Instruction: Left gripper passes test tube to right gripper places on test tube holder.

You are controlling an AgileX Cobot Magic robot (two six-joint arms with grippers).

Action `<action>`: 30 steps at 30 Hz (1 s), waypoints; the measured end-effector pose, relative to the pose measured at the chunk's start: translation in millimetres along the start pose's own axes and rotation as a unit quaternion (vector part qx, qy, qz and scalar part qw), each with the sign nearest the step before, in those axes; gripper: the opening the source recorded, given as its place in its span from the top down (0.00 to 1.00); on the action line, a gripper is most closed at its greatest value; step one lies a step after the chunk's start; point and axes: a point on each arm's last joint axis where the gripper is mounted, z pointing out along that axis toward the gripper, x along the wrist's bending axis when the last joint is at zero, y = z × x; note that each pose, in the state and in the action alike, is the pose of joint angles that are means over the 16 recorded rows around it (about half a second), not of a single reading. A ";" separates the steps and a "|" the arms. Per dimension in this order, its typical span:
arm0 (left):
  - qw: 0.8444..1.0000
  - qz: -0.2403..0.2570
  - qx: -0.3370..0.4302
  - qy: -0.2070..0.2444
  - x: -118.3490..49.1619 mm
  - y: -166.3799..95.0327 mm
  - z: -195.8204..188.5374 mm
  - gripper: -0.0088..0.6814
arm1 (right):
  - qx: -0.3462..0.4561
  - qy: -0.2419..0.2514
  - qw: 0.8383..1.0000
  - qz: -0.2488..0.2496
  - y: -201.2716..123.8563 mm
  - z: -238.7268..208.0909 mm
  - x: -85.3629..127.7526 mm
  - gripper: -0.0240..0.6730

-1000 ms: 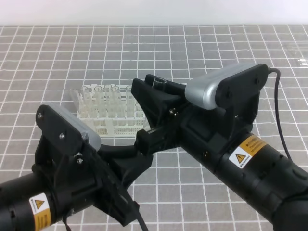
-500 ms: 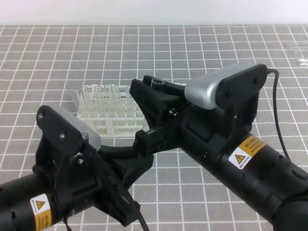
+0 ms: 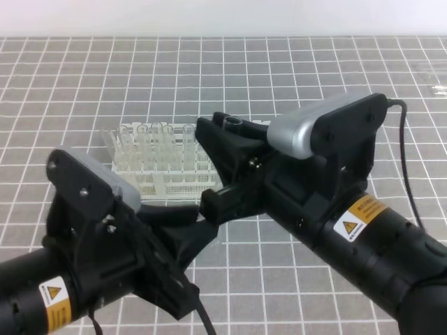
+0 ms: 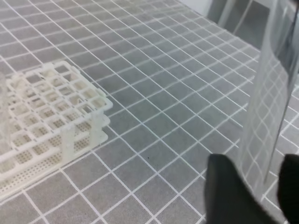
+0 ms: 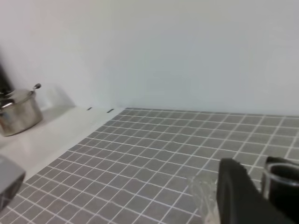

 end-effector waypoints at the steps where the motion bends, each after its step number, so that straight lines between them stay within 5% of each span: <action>1: 1.000 -0.002 0.000 0.000 0.0 0.0 0.0 0.95 | 0.001 0.000 1.000 -0.001 -0.2 0.0 -0.1 0.95; 22: 0.991 0.026 -0.121 -0.049 -12.0 22.2 -65.4 0.96 | 0.022 0.007 0.999 -0.047 18.1 -19.7 1.4 0.95; 30: 0.984 0.046 -0.154 -0.078 -14.7 0.9 -95.6 0.97 | 0.032 0.015 0.997 -0.066 27.2 -32.3 2.3 0.95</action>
